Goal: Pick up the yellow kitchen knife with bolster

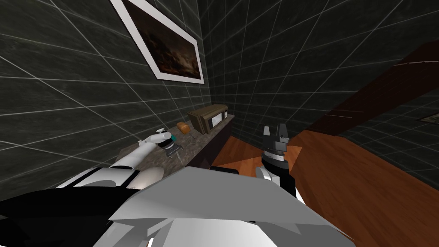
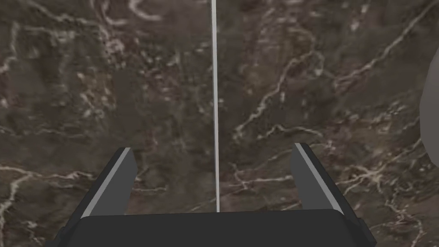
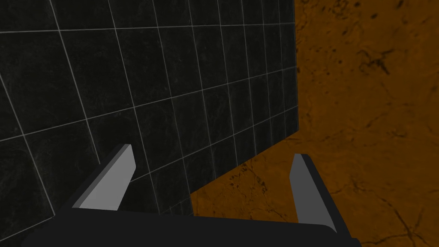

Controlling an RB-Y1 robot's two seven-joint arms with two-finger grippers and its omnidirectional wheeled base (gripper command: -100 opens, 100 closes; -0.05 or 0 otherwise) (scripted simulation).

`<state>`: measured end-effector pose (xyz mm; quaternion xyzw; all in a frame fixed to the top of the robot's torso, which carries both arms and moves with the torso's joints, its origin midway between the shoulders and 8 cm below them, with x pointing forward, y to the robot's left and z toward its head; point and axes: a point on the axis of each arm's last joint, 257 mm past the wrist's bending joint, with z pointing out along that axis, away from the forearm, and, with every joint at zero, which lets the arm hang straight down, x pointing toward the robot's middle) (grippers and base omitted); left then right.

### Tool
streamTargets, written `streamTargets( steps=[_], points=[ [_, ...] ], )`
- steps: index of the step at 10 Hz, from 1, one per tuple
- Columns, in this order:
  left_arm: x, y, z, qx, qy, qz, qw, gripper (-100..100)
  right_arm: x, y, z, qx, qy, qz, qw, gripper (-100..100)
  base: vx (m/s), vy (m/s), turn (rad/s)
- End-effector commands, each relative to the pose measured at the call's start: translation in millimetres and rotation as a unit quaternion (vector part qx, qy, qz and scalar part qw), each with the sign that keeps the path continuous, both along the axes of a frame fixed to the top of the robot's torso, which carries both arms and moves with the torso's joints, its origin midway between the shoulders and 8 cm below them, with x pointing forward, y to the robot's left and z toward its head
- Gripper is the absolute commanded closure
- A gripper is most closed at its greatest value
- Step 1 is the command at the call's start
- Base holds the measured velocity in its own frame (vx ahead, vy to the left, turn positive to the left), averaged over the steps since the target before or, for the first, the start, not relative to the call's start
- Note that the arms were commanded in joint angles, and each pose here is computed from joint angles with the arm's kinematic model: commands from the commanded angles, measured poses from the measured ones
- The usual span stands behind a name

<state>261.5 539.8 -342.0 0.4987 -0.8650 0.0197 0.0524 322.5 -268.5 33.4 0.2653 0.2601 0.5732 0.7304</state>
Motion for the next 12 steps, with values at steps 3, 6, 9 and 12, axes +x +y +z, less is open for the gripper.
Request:
streamTargets(
  steps=[3,6,9,12],
  points=[
    [-0.7,-0.3,-9.0,0.001,-0.001,0.002,1.0000,100,0.0,0.0,0.0,0.000,0.000,0.000,1.0000,0,-0.010,0.016,-0.026],
    [6.1,-3.1,-7.3,-0.003,-0.011,0.001,0.9999,100,0.0,0.0,0.0,0.000,0.000,0.000,1.0000,0,0.002,-0.001,-0.002],
    [1.3,0.2,2.1,0.001,-0.002,0.000,1.0000,100,0.0,0.0,0.0,0.000,0.000,0.000,1.0000,0,0.003,-0.004,0.019],
    [1.3,1.2,6.0,0.002,-0.002,-0.001,1.0000,0,0.0,0.0,0.0,0.000,0.000,0.000,1.0000,0,0.009,-0.014,0.034]
  ],
)
